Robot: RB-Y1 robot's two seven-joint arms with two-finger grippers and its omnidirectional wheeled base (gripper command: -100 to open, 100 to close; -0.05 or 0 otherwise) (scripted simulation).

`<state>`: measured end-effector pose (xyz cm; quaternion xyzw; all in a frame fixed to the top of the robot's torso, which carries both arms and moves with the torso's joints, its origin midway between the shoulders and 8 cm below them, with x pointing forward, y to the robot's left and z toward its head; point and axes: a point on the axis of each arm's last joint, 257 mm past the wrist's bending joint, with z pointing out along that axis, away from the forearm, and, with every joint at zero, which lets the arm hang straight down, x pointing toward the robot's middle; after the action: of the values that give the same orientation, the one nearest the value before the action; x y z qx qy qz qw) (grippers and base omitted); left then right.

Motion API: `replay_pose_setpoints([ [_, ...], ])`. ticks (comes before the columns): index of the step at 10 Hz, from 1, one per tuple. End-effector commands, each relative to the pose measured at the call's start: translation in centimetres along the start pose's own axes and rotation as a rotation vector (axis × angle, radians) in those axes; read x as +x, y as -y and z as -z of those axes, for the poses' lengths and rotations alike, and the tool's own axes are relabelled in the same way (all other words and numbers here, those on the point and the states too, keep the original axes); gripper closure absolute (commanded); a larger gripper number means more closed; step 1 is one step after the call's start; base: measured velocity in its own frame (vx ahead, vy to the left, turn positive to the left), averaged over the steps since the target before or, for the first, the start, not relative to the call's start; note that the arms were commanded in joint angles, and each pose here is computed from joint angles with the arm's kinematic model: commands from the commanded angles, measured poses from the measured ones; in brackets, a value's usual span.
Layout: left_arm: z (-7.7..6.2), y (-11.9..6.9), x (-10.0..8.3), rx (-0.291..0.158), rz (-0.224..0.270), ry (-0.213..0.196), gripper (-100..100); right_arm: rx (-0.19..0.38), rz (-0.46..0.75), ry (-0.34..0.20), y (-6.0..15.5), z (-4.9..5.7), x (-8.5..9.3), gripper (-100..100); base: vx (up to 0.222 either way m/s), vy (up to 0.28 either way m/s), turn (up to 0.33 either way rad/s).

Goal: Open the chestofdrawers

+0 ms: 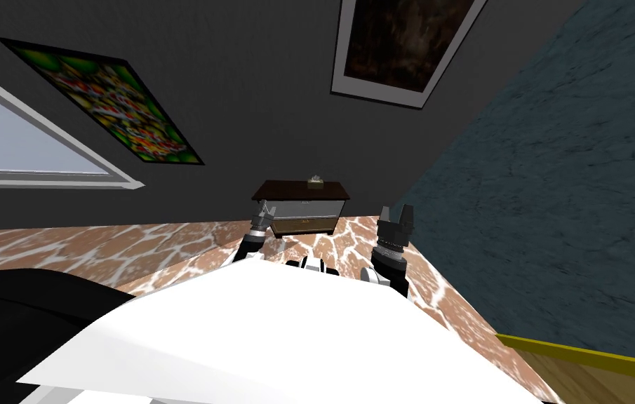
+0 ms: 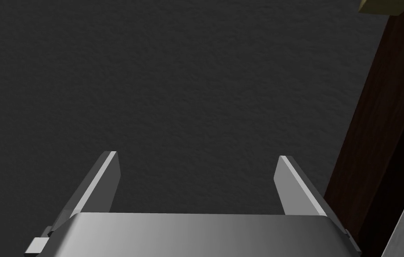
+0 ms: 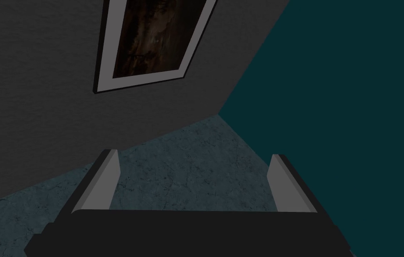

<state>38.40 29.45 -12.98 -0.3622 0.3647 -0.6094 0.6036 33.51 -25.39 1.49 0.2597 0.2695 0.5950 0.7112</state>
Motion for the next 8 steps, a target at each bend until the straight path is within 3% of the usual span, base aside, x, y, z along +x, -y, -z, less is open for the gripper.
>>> replay_pose_setpoints([
  [1, 1.1, -1.5, -0.6, -0.015, -0.006, 0.004, -100, 0.000, 0.000, 0.000, 0.0, 0.0, 0.0, 0, 0.116, -0.035, 0.003],
  [8, 5.1, -5.8, -2.7, -0.061, -0.020, 0.027, -100, 0.000, 0.000, 0.000, 0.0, 0.0, 0.0, 0, 0.130, -0.038, 0.002],
])
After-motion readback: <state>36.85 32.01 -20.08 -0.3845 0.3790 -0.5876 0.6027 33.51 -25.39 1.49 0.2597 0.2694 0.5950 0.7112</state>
